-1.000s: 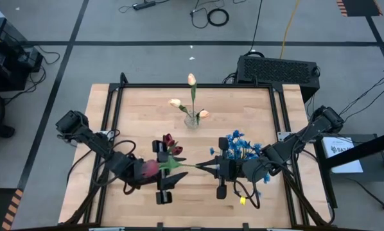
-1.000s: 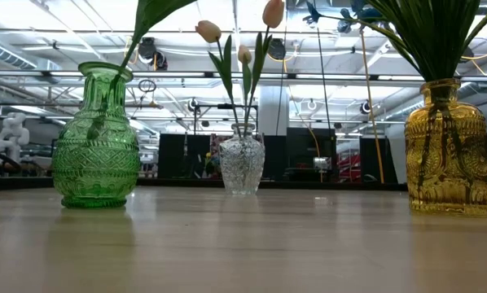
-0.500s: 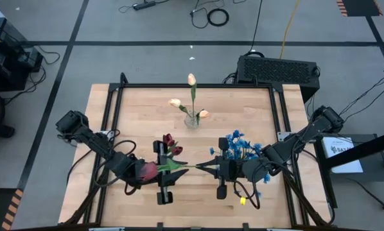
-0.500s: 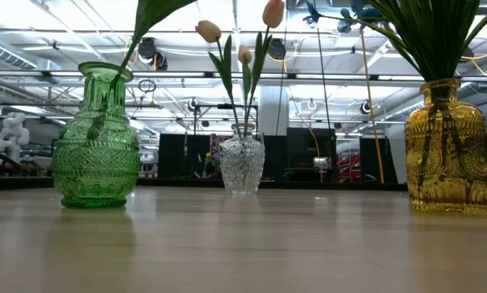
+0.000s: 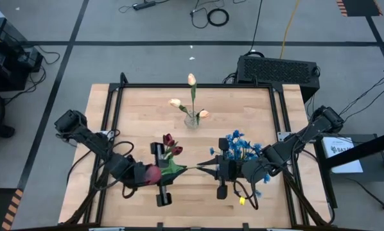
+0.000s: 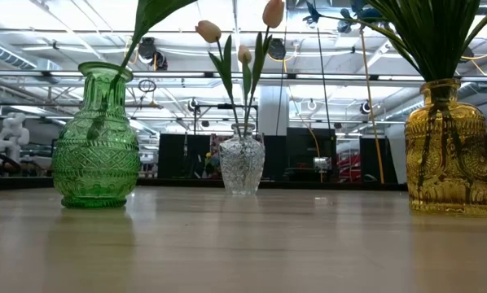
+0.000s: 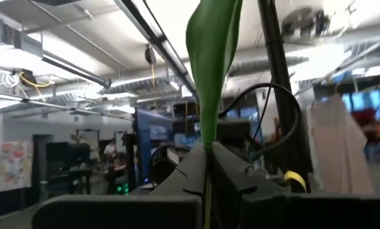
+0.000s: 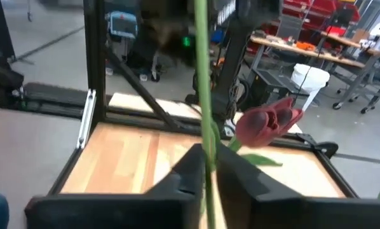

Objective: Sort flowers into vase by color
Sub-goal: Put the red flower into the green vase

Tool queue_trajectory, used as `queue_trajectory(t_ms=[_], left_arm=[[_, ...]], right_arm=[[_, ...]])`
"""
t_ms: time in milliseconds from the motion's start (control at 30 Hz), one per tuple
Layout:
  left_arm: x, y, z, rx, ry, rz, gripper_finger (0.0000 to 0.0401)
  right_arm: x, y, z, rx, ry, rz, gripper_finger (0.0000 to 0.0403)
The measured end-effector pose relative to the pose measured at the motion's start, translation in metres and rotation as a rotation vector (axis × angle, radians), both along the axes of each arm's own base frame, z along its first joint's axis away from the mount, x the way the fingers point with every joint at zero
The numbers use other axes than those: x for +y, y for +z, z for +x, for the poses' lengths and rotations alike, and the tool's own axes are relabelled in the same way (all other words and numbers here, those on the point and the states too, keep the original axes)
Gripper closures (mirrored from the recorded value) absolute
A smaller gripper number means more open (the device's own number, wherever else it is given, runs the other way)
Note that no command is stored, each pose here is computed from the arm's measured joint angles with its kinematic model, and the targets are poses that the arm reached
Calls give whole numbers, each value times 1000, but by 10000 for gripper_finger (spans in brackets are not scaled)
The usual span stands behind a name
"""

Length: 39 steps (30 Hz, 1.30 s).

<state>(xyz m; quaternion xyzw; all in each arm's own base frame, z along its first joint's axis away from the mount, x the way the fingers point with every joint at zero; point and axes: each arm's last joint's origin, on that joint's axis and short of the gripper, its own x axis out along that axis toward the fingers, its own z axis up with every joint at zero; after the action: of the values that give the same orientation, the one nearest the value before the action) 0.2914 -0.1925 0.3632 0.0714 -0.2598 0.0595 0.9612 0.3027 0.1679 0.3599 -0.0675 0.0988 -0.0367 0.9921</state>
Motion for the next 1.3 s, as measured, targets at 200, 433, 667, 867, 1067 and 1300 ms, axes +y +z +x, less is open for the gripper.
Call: queue_trajectory(t_ms=[200, 433, 667, 867, 1067, 1300], left_arm=[[-3, 23, -29, 50, -12, 18, 386], [14, 18, -65, 114, -36, 26, 386], [35, -9, -108, 44, -154, -45, 386], [43, -37, -126, 80, -183, -14, 386], [45, -57, -128, 124, -201, -9, 386], [44, -61, -131, 193, -165, -4, 386]], right_arm=[[6, -3, -5, 31, 22, -25, 275], [13, -1, -12, 17, -30, -95, 158], [23, 8, -30, -8, -60, -147, 122], [28, 11, -38, -17, -87, -201, 127], [27, 12, -38, -17, -105, -216, 133], [27, 11, -38, -10, -102, -227, 133]])
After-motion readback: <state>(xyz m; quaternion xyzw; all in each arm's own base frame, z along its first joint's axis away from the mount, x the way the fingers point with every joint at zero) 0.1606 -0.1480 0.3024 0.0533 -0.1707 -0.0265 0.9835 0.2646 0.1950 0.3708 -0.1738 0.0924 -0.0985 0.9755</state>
